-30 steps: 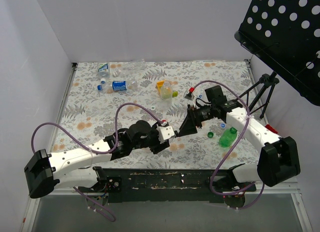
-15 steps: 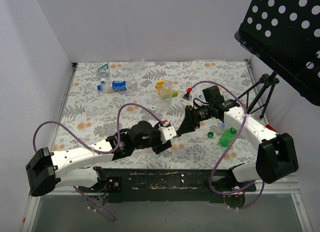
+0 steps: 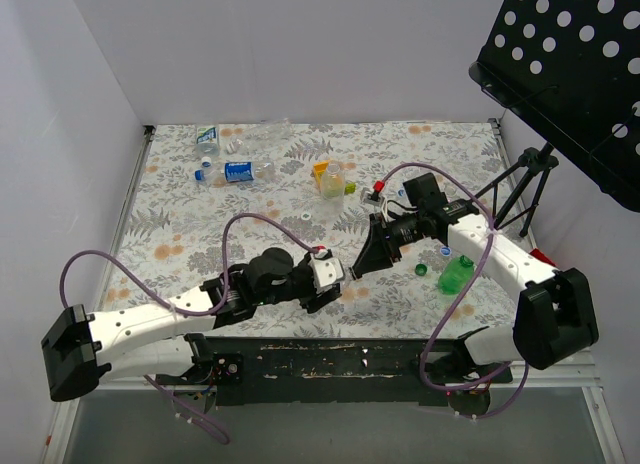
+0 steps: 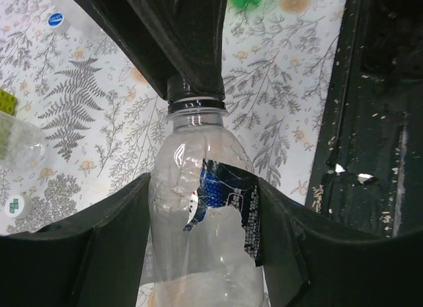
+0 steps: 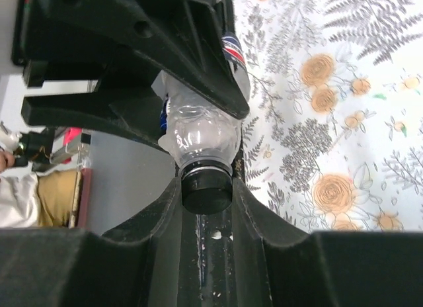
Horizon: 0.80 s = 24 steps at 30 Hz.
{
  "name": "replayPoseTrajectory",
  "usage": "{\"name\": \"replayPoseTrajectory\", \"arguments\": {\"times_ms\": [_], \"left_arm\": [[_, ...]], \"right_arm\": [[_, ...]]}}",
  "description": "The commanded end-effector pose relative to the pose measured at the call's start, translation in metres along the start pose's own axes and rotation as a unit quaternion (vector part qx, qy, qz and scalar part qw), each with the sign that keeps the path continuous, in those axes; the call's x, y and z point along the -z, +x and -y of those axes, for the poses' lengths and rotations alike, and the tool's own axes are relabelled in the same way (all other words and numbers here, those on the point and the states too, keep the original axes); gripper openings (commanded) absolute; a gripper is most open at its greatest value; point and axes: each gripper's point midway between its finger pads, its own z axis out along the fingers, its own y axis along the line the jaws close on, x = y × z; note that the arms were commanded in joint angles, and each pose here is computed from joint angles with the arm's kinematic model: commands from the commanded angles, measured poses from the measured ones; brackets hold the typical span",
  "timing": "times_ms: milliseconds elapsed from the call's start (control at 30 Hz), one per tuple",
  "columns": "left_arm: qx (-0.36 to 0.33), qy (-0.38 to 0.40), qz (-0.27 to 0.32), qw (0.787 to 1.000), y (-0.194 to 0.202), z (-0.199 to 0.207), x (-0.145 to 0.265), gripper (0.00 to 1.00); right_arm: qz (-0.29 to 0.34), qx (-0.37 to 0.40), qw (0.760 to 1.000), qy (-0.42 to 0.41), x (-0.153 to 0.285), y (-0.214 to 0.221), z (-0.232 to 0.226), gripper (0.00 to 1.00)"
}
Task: Unscrew the bottle caps
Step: Unscrew the bottle cap from the plastic bottle.
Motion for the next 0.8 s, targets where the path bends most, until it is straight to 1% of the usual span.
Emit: {"name": "replayPoseTrajectory", "arguments": {"times_ms": [0, 100, 200, 267, 333, 467, 567, 700, 767], "left_arm": [[0.018, 0.008, 0.080, 0.997, -0.031, 0.001, 0.016, 0.00], [0.047, 0.048, 0.089, 0.994, -0.030, 0.006, 0.020, 0.00], [0.087, 0.110, 0.093, 0.986, -0.027, 0.011, 0.025, 0.00], [0.105, 0.146, 0.095, 0.979, -0.026, 0.014, 0.028, 0.00], [0.111, 0.169, 0.092, 0.975, -0.024, 0.017, 0.028, 0.00], [0.107, 0.193, 0.097, 0.970, -0.026, 0.020, 0.030, 0.00], [0.107, 0.189, 0.094, 0.972, -0.023, 0.017, 0.029, 0.00], [0.104, 0.165, 0.077, 0.978, -0.017, 0.009, 0.026, 0.00], [0.096, 0.149, 0.075, 0.981, -0.018, 0.003, 0.026, 0.00]], "right_arm": [[-0.008, 0.146, 0.989, -0.034, 0.007, -0.003, -0.026, 0.01], [-0.027, 0.214, 0.976, -0.038, 0.007, -0.002, -0.033, 0.01], [-0.065, 0.305, 0.949, -0.040, 0.003, 0.002, -0.037, 0.01], [-0.092, 0.347, 0.933, -0.039, 0.002, 0.003, -0.039, 0.01], [-0.104, 0.373, 0.921, -0.035, 0.003, -0.002, -0.040, 0.01], [-0.113, 0.393, 0.913, -0.016, 0.007, -0.011, -0.037, 0.01], [-0.118, 0.390, 0.913, -0.005, 0.008, -0.013, -0.035, 0.01], [-0.113, 0.366, 0.924, 0.004, 0.008, -0.012, -0.034, 0.03], [-0.105, 0.345, 0.933, 0.010, 0.009, -0.015, -0.035, 0.09]]}}
